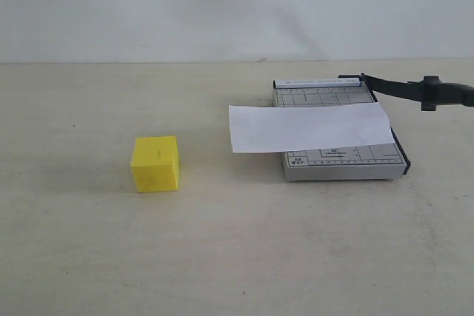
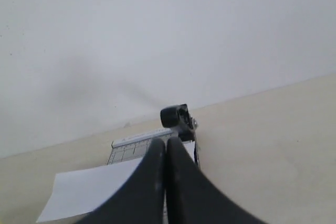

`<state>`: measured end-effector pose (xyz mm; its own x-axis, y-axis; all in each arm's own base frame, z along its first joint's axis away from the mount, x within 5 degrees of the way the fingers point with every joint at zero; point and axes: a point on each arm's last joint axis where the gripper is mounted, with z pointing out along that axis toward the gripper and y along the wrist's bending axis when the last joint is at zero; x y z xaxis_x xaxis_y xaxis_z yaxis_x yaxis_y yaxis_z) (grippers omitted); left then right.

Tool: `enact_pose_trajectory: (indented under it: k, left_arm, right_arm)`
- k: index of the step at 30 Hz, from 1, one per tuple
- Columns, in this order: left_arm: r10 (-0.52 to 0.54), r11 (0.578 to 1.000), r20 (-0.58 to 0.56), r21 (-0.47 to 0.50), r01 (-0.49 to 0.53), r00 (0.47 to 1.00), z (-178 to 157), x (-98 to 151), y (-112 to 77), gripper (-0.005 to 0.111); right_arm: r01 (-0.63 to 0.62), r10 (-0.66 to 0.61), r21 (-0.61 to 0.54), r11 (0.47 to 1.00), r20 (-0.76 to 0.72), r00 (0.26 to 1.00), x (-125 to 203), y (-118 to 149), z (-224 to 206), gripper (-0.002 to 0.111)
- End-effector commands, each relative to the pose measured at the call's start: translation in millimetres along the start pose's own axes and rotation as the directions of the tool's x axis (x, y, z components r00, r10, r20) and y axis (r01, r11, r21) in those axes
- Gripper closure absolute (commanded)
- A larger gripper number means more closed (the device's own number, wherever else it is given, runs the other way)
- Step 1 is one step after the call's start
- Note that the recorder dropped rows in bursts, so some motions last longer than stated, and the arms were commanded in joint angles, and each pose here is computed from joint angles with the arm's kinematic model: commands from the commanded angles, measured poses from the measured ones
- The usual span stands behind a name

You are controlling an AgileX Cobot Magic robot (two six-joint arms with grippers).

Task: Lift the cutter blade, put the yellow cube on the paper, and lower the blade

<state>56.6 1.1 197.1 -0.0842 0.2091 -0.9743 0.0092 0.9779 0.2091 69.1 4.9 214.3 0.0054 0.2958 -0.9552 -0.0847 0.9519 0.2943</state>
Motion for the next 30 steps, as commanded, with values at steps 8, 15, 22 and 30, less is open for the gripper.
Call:
enact_pose_trajectory:
  k: [8,15,22,30]
  left_arm:
    - [-0.001,1.0,0.015,-0.001,0.001,1.0,0,-2,0.2,0.08]
    - [-0.126,0.992,0.067,0.017,0.126,0.99,-4,-19,2.1,0.08]
    - [-0.363,0.932,0.405,0.135,0.338,0.839,-59,-133,23.3,0.08]
    - [-0.484,0.874,0.436,0.277,0.399,0.758,-98,-175,25.8,0.08]
  right_arm:
    - [0.172,-0.171,-0.018,0.985,0.047,0.984,-2,2,-1,0.109]
    - [0.163,-0.161,-0.022,0.986,0.089,0.983,-5,2,-5,0.109]
    - [0.163,-0.161,-0.022,0.986,0.091,0.983,-5,2,-5,0.109]
    - [0.163,-0.161,-0.022,0.986,0.091,0.983,-5,2,-5,0.109]
